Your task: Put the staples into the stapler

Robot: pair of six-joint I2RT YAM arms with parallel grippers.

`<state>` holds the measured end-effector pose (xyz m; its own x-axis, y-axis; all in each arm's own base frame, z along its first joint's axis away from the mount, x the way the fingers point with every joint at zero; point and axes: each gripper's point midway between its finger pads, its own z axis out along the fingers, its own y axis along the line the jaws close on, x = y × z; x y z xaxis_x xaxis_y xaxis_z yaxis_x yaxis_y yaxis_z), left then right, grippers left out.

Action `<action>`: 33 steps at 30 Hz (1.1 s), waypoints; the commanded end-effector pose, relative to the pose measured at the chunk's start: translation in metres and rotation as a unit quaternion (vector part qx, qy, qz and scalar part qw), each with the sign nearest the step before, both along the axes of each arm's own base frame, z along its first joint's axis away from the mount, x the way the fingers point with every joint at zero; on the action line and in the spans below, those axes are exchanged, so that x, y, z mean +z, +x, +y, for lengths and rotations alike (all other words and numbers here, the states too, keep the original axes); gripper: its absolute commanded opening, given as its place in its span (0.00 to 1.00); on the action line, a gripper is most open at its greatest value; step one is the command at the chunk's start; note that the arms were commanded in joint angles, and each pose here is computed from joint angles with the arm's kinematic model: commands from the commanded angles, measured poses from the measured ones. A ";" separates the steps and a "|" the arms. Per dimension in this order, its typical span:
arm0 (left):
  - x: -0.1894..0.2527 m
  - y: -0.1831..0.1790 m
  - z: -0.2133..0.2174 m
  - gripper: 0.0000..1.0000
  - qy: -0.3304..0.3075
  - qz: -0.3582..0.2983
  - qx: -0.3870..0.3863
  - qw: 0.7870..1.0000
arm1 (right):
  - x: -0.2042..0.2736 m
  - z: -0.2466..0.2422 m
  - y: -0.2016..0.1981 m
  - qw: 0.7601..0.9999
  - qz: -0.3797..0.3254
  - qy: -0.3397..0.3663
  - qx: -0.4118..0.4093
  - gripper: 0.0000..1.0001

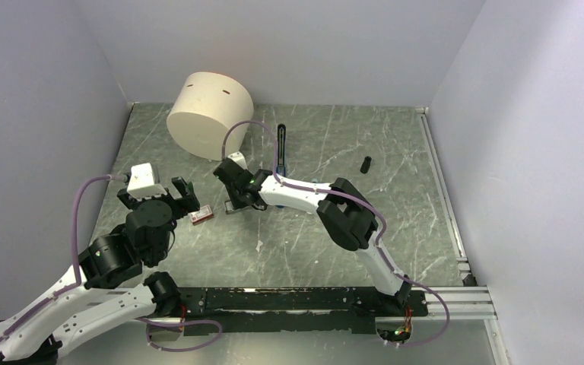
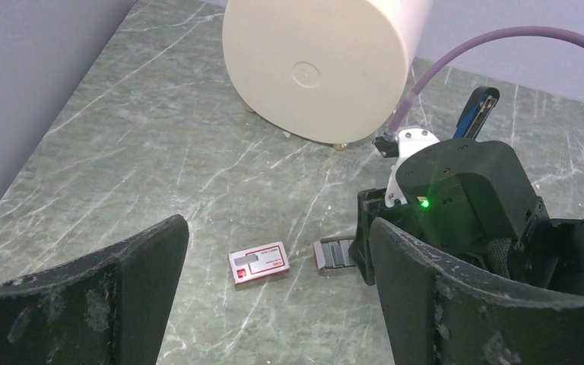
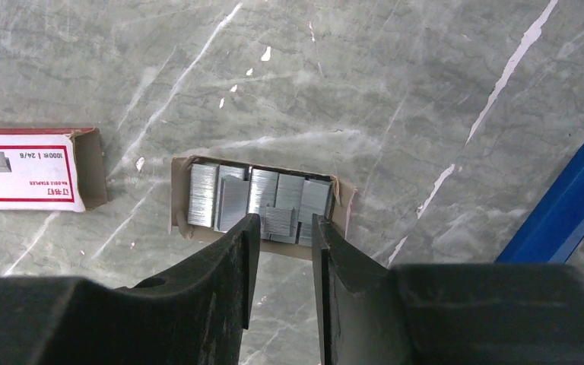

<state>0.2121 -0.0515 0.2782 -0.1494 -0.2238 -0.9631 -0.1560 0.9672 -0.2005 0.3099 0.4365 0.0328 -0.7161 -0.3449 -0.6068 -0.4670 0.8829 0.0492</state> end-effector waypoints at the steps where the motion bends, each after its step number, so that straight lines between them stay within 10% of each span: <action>1: 0.009 0.000 0.000 0.93 -0.008 -0.009 -0.002 1.000 | -0.005 0.006 0.001 1.000 0.001 0.008 -0.003 0.34; 33: 0.008 0.001 -0.001 0.93 -0.005 -0.007 -0.002 1.000 | 0.021 0.012 0.003 0.999 -0.021 0.041 -0.010 0.21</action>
